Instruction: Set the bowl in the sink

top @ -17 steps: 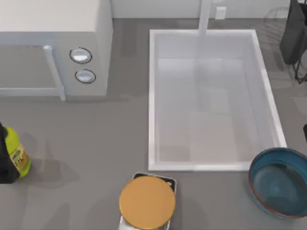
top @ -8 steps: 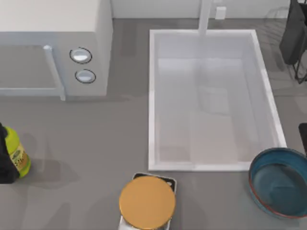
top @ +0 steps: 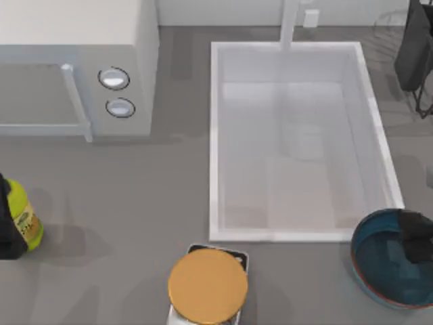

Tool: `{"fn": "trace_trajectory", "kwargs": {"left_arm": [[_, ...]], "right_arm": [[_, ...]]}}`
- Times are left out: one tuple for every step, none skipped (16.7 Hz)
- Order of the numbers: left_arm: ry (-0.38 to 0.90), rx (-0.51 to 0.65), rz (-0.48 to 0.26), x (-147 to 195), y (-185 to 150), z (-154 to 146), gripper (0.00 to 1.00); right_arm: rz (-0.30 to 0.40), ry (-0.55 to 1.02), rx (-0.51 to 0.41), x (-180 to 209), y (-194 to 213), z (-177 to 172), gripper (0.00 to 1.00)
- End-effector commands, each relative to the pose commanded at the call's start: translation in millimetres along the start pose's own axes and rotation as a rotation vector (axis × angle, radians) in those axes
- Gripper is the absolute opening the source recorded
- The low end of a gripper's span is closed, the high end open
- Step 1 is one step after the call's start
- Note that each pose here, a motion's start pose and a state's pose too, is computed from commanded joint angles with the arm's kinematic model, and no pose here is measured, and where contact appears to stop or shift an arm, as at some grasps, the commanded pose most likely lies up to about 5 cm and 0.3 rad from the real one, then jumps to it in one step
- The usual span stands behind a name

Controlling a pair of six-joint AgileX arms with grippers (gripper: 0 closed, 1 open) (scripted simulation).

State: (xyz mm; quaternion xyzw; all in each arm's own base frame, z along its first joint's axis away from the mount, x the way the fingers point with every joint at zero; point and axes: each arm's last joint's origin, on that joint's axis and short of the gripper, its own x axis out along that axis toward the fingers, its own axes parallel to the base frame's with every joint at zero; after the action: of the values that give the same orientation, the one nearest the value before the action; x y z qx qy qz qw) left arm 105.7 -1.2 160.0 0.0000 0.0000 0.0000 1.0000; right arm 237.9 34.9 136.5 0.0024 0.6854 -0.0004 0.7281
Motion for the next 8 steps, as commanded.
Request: {"fn": "trace_trajectory", "kwargs": {"left_arm": [[0.0, 0.0, 0.0, 0.0, 0.0, 0.0, 1.0], [0.0, 0.0, 0.0, 0.0, 0.0, 0.0, 1.0], [0.0, 0.0, 0.0, 0.0, 0.0, 0.0, 1.0], [0.0, 0.0, 0.0, 0.0, 0.0, 0.0, 1.0], [0.0, 0.0, 0.0, 0.0, 0.0, 0.0, 1.0], [0.0, 0.0, 0.0, 0.0, 0.0, 0.0, 1.0], [0.0, 0.0, 0.0, 0.0, 0.0, 0.0, 1.0], [0.0, 0.0, 0.0, 0.0, 0.0, 0.0, 1.0]], "right_arm": [[-0.002, 0.001, 0.003, 4.0, -0.9, -2.2, 1.0], [-0.003, -0.001, 0.005, 5.3, -1.5, -3.1, 1.0], [-0.003, -0.001, 0.005, 5.3, -1.5, -3.1, 1.0], [-0.003, -0.001, 0.005, 5.3, -1.5, -3.1, 1.0], [-0.003, -0.001, 0.005, 5.3, -1.5, -3.1, 1.0], [-0.003, -0.001, 0.005, 5.3, -1.5, -3.1, 0.92], [-0.003, -0.001, 0.005, 5.3, -1.5, -3.1, 0.85], [-0.003, -0.001, 0.005, 5.3, -1.5, -3.1, 0.77]]}}
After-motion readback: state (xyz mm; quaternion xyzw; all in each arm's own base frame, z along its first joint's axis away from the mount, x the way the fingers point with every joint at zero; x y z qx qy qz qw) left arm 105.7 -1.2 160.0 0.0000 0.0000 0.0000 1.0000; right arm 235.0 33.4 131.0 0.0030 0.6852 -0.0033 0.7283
